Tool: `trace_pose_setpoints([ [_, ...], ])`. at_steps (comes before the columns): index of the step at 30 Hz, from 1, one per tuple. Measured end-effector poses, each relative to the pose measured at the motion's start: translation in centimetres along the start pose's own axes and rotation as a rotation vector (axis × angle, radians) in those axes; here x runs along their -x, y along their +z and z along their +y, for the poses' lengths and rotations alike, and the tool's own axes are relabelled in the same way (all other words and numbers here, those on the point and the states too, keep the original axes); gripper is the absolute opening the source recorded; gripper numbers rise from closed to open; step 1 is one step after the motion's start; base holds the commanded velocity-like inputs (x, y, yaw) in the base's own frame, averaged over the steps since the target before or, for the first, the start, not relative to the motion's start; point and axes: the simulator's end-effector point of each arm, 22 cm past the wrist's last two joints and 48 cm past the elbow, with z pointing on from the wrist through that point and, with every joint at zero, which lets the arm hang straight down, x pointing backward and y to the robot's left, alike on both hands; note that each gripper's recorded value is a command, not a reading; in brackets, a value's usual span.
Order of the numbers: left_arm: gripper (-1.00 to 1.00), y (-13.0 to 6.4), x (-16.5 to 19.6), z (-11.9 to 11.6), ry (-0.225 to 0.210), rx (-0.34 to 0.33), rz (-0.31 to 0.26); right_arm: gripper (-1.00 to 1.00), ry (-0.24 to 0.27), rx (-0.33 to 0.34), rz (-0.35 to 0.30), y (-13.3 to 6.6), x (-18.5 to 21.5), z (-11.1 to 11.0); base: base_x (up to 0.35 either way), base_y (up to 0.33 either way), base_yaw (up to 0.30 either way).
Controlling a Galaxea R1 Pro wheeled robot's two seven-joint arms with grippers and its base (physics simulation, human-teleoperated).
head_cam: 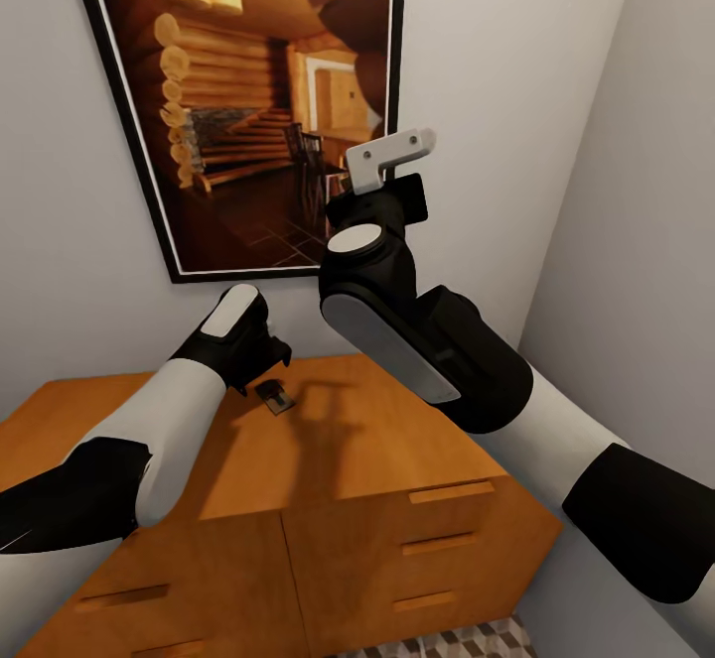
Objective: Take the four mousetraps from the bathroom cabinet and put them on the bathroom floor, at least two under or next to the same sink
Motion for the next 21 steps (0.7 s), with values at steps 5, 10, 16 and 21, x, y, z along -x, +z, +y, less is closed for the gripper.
trace_pose_setpoints([
  [5,1.0,0.02,-0.01,0.0,0.0,-0.001,0.001,-1.0,0.0,0.0,0.0,0.0,-0.01,0.0,0.004,-0.005,0.0],
  [10,1.0,-0.03,0.03,-0.06,0.0,-0.005,0.001,-1.0,0.0,0.0,0.0,-0.02,0.0,0.0,0.058,-0.002,0.0],
  [16,1.0,-0.03,0.02,-0.08,0.002,-0.005,0.0,-1.0,0.0,0.0,0.0,-0.01,0.0,0.01,0.053,-0.001,0.0],
  [21,1.0,-0.06,0.06,-0.1,0.002,-0.005,-0.002,-1.0,-0.001,0.0,0.0,-0.02,-0.01,0.03,0.013,0.0,0.0],
])
